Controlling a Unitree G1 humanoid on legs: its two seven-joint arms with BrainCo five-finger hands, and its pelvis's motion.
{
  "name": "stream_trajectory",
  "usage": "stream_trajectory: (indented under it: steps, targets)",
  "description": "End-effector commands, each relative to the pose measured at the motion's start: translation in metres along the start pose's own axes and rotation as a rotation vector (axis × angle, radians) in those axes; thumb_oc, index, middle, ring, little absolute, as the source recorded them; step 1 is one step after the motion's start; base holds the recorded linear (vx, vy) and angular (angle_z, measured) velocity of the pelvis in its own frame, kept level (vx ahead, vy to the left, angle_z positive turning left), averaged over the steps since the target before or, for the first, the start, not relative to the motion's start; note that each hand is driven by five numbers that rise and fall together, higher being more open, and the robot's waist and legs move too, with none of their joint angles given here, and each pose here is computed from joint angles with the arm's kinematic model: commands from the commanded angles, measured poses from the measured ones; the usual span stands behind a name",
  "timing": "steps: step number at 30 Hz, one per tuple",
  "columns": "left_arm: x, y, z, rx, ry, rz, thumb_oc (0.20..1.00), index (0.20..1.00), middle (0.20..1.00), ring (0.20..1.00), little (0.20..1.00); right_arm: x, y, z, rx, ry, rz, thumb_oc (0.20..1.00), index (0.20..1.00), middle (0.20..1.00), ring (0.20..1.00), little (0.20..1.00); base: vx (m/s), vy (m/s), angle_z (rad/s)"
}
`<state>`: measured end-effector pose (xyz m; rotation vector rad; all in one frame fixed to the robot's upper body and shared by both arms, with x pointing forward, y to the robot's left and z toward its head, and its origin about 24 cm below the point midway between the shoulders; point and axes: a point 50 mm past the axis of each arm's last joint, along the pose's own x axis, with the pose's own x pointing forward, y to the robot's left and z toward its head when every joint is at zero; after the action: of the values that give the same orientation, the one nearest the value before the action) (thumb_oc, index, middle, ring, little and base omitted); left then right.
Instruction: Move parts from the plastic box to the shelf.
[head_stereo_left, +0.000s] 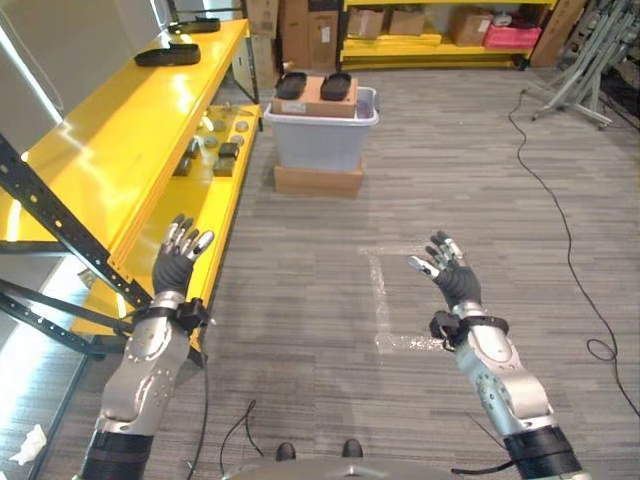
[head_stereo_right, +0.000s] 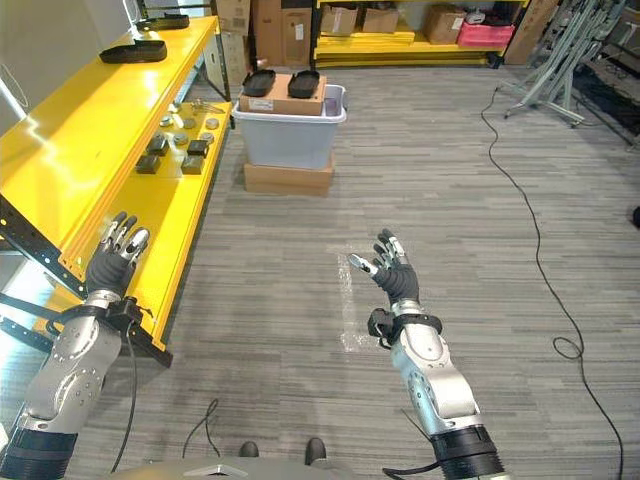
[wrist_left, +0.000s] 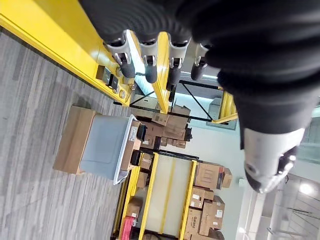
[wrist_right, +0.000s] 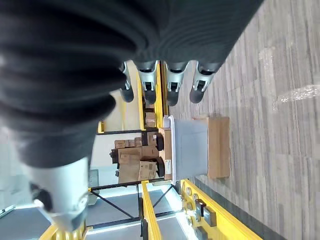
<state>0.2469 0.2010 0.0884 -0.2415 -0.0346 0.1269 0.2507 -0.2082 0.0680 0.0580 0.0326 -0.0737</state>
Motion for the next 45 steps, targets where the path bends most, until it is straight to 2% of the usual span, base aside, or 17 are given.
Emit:
stream_trajectory:
  steps: [1, 12, 18, 24, 32, 36, 45]
  targets:
    - [0.012, 0.003, 0.017, 0.063, -0.092, 0.014, 1.0, 1.0, 1.0, 1.0, 1.0, 0.012, 0.011, 0.013, 0.062, -0.07, 0.026, 1.0, 1.0, 1.0, 1.0, 1.0, 0.01, 0.182, -0.07]
    - [0.012, 0.005, 0.008, 0.024, -0.063, 0.047, 1.0, 1.0, 1.0, 1.0, 1.0, 0.009, 0.019, 0.007, 0.085, -0.043, 0.073, 1.0, 1.0, 1.0, 1.0, 1.0, 0.1, 0.114, -0.18]
    - [0.008, 0.002, 0.006, 0.043, -0.062, 0.032, 1.0, 1.0, 1.0, 1.0, 1.0, 0.006, 0.004, 0.008, 0.107, -0.026, 0.069, 1.0, 1.0, 1.0, 1.0, 1.0, 0.3, -0.108, 0.09]
    - [-0.007, 0.007, -0.008, 0.044, -0.042, -0.004, 1.0, 1.0, 1.0, 1.0, 1.0, -0.013, -0.008, -0.003, 0.098, 0.004, 0.069, 1.0, 1.0, 1.0, 1.0, 1.0, 0.45, -0.171, 0.2]
    - [-0.007, 0.006, -0.016, -0.188, 0.03, 0.053, 1.0, 1.0, 1.0, 1.0, 1.0, -0.01, -0.019, -0.002, 0.012, 0.044, 0.073, 1.0, 1.0, 1.0, 1.0, 1.0, 0.51, -0.297, 0.51]
    - [-0.002, 0.0, -0.019, -0.216, 0.052, 0.056, 1.0, 1.0, 1.0, 1.0, 1.0, -0.006, -0.028, -0.002, -0.005, 0.047, 0.037, 1.0, 1.0, 1.0, 1.0, 1.0, 0.28, -0.298, 0.14]
    - [-0.012, 0.024, -0.017, -0.209, 0.013, 0.131, 1.0, 1.0, 1.0, 1.0, 1.0, 0.0, -0.024, -0.007, -0.048, 0.1, 0.061, 1.0, 1.0, 1.0, 1.0, 1.0, 0.47, 0.071, -0.62]
